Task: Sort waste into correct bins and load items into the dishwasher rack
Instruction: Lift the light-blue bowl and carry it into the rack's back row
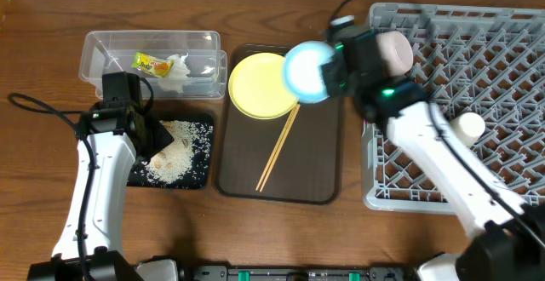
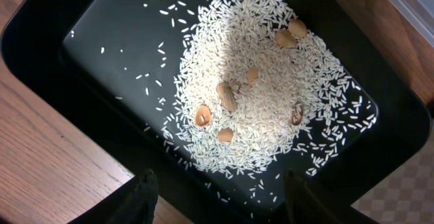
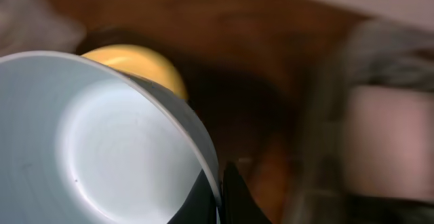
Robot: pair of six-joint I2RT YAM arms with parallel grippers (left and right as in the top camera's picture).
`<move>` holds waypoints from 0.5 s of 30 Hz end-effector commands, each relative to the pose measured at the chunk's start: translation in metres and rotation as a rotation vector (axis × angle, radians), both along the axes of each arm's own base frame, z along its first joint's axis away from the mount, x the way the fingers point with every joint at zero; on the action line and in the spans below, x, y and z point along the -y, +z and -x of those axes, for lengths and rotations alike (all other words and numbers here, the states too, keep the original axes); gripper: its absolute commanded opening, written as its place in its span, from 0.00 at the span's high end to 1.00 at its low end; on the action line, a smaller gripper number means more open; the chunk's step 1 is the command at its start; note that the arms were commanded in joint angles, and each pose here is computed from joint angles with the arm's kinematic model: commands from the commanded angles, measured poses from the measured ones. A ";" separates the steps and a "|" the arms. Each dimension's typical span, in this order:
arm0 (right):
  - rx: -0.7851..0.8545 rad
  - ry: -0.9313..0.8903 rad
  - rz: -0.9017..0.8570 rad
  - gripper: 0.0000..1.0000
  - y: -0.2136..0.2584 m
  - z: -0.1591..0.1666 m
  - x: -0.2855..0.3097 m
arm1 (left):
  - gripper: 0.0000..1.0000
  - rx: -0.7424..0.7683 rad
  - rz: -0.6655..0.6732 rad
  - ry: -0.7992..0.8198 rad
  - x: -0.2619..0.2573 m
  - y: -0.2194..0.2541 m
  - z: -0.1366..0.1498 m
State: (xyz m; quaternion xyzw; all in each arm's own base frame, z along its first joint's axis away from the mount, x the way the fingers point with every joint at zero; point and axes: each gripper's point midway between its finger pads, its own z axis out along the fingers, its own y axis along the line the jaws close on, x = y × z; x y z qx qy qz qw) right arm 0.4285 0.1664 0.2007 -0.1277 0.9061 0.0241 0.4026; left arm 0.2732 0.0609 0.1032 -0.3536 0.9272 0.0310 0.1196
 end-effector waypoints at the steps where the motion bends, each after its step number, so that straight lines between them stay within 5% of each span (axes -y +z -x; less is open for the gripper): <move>1: 0.063 -0.128 0.145 0.99 0.014 -0.014 0.060 | 0.38 0.014 -0.006 0.011 -0.002 0.005 -0.001; 15: 0.257 -0.491 0.577 0.99 0.078 -0.043 0.224 | 0.38 0.025 -0.007 0.011 -0.003 0.006 -0.004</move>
